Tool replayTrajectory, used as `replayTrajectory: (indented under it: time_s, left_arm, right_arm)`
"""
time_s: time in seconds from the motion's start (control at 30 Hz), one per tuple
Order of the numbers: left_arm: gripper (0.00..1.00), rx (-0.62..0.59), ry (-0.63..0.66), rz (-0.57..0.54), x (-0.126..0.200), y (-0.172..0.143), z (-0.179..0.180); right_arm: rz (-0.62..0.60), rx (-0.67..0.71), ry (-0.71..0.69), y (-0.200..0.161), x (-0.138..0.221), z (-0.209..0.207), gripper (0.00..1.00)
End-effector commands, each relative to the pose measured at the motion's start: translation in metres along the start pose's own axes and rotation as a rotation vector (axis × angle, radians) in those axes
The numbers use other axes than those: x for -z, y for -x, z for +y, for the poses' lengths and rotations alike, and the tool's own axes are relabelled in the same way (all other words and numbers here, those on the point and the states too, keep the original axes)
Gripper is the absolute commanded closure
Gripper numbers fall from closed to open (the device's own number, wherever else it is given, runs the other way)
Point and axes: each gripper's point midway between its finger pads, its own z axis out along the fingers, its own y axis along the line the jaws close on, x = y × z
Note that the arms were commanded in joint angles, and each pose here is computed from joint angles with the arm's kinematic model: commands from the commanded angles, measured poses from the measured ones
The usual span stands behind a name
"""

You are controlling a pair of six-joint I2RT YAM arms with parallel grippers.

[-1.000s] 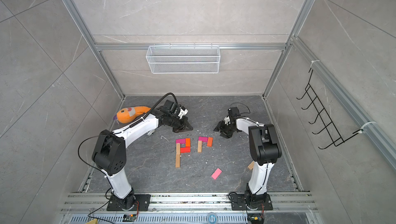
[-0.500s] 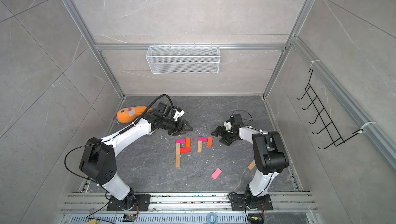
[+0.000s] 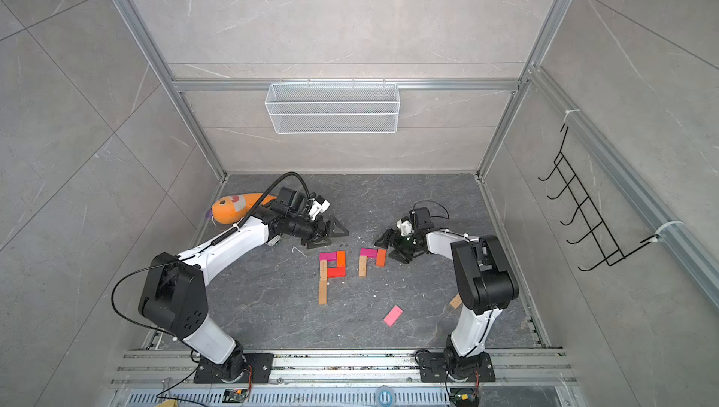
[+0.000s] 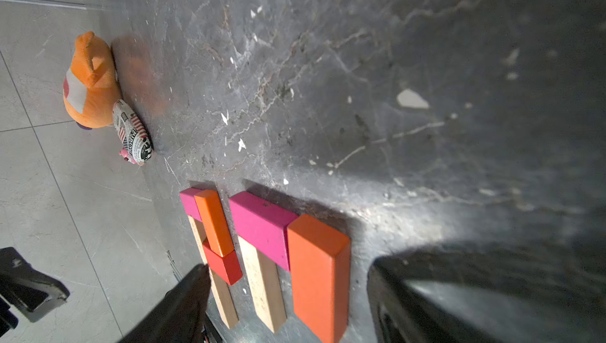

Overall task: Assemble the letter p with building blocks
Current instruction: Adjust the building block at the center of the board.

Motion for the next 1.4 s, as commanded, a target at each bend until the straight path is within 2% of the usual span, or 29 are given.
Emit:
replayTrajectory:
  time_s: [0.0,0.8,1.03,1.2,1.37]
  left_arm:
    - [0.0,-0.05,-0.045,-0.001,0.005,0.001,-0.014]
    - [0.0,-0.033,-0.044,0.018,0.0,0.0,-0.009]
    - [0.0,-0.059,-0.028,-0.002,0.008,0.001,-0.014]
    - [0.0,-0.098,-0.006,-0.031,0.018,0.001,-0.021]
    - [0.0,-0.129,-0.001,-0.053,0.026,0.0,-0.029]
  right_arm:
    - [0.047,-0.064,-0.079,-0.012,-0.013,-0.025,0.22]
    - [0.059,-0.063,-0.107,-0.01,-0.02,-0.029,0.24]
    - [0.002,-0.003,-0.136,0.002,0.007,-0.007,0.23]
    - [-0.012,0.029,-0.216,-0.024,0.048,-0.006,0.21]
    - [0.017,0.005,-0.247,-0.076,0.074,-0.021,0.16]
